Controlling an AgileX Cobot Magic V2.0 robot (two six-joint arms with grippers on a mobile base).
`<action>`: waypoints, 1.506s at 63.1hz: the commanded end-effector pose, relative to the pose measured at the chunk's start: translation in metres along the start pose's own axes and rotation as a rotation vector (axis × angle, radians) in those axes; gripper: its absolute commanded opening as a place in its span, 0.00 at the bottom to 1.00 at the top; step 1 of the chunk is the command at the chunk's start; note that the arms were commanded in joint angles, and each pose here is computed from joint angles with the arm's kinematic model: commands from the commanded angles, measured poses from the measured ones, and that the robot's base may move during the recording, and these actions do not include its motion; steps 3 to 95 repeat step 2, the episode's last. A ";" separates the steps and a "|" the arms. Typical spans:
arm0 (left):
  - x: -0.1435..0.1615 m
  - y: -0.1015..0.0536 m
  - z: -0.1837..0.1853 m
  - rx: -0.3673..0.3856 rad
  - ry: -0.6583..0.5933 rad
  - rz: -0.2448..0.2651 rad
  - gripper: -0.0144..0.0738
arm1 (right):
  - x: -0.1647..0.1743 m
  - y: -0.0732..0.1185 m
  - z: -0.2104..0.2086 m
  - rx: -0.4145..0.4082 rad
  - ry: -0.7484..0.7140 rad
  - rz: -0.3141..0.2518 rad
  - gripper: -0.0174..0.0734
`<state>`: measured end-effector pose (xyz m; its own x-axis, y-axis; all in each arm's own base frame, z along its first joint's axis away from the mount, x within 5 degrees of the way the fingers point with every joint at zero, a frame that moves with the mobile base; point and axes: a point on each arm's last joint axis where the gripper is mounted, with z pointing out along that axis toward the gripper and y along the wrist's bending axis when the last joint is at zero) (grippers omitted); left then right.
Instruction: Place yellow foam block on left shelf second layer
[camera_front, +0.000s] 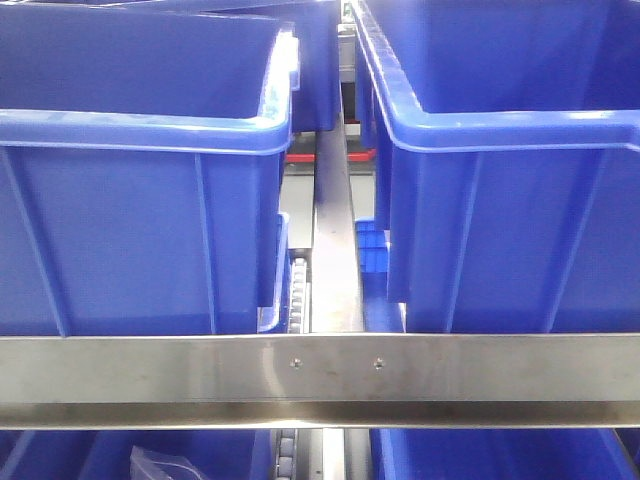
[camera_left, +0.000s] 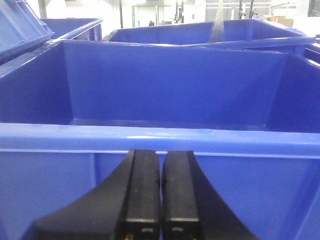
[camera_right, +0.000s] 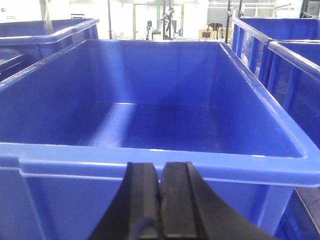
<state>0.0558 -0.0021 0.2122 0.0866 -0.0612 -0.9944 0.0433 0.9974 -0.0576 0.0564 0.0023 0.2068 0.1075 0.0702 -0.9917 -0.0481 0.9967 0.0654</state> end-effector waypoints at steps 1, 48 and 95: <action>0.000 0.000 -0.001 0.012 -0.073 -0.010 0.30 | -0.017 0.001 -0.003 -0.004 -0.124 -0.011 0.25; 0.000 0.000 -0.001 0.012 -0.073 -0.010 0.30 | -0.017 0.001 -0.003 -0.004 -0.124 -0.011 0.25; 0.000 0.000 -0.001 0.012 -0.073 -0.010 0.30 | -0.017 0.001 -0.003 -0.004 -0.124 -0.011 0.25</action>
